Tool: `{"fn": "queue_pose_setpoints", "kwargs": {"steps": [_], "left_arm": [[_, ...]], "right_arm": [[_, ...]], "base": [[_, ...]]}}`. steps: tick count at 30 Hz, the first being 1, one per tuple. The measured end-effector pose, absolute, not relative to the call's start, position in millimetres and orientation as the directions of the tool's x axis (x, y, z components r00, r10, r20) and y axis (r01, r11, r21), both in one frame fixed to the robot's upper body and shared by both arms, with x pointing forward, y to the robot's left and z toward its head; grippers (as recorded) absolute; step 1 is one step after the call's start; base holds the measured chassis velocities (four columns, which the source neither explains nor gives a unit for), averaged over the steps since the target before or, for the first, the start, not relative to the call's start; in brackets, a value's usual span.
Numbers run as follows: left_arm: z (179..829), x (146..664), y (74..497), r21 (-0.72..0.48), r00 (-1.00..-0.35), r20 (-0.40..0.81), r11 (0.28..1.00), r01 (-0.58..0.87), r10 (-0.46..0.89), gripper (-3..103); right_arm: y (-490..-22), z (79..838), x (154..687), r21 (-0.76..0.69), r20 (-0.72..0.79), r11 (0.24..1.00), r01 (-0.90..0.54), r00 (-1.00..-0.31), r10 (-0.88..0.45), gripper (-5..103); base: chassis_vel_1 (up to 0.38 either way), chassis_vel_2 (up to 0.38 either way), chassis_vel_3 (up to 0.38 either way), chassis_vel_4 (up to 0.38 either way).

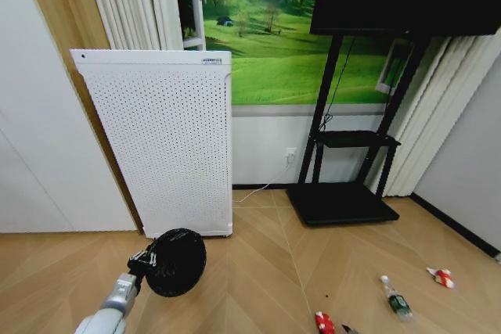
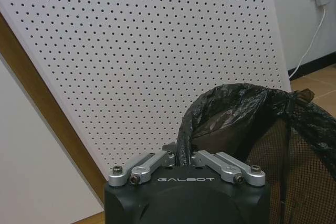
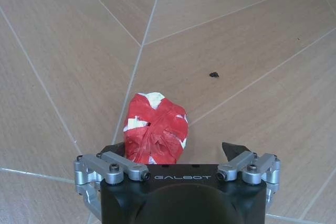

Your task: Pick up the trash bin and place the garbage on the floor into it.

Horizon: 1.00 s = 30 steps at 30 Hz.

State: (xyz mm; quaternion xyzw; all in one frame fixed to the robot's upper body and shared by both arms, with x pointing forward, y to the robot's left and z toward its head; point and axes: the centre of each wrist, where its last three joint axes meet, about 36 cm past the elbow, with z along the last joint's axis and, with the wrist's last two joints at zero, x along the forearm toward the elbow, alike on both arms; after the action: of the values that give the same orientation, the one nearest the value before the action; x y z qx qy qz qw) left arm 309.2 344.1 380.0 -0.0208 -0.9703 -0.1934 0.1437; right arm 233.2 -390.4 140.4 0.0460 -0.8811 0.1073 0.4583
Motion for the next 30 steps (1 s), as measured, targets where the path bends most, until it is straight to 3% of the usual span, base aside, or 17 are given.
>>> {"fn": "queue_pose_setpoints", "kwargs": {"steps": [15, 23, 25, 28, 30], "left_arm": [[375, 311, 343, 0.367, -0.956, 0.292, 0.925, 0.101, -0.011, 6], [373, 312, 342, 0.364, -0.956, 0.294, 0.926, 0.100, -0.012, 6], [372, 313, 341, 0.361, -0.956, 0.293, 0.927, 0.098, -0.013, 6], [371, 314, 341, 0.361, -0.956, 0.292, 0.928, 0.097, -0.014, 6], [371, 314, 341, 0.360, -0.956, 0.292, 0.928, 0.097, -0.014, 6]], "right_arm": [[-397, 140, 226, -0.159, 0.809, 0.964, -0.213, -0.588, 0.003, 98], [-396, 164, 223, -0.149, 0.805, 0.959, -0.243, -0.592, -0.025, 74], [-395, 169, 225, -0.152, 0.798, 0.958, -0.244, -0.603, -0.027, 57], [-396, 170, 226, -0.155, 0.793, 0.958, -0.241, -0.608, -0.024, 49], [-396, 170, 226, -0.155, 0.792, 0.958, -0.241, -0.610, -0.025, 49]], "base": [[0.000, 0.000, 0.000, 0.000], [0.000, 0.000, 0.000, 0.000], [0.000, 0.000, 0.000, 0.000], [0.000, 0.000, 0.000, 0.000], [0.000, 0.000, 0.000, 0.000]]}}
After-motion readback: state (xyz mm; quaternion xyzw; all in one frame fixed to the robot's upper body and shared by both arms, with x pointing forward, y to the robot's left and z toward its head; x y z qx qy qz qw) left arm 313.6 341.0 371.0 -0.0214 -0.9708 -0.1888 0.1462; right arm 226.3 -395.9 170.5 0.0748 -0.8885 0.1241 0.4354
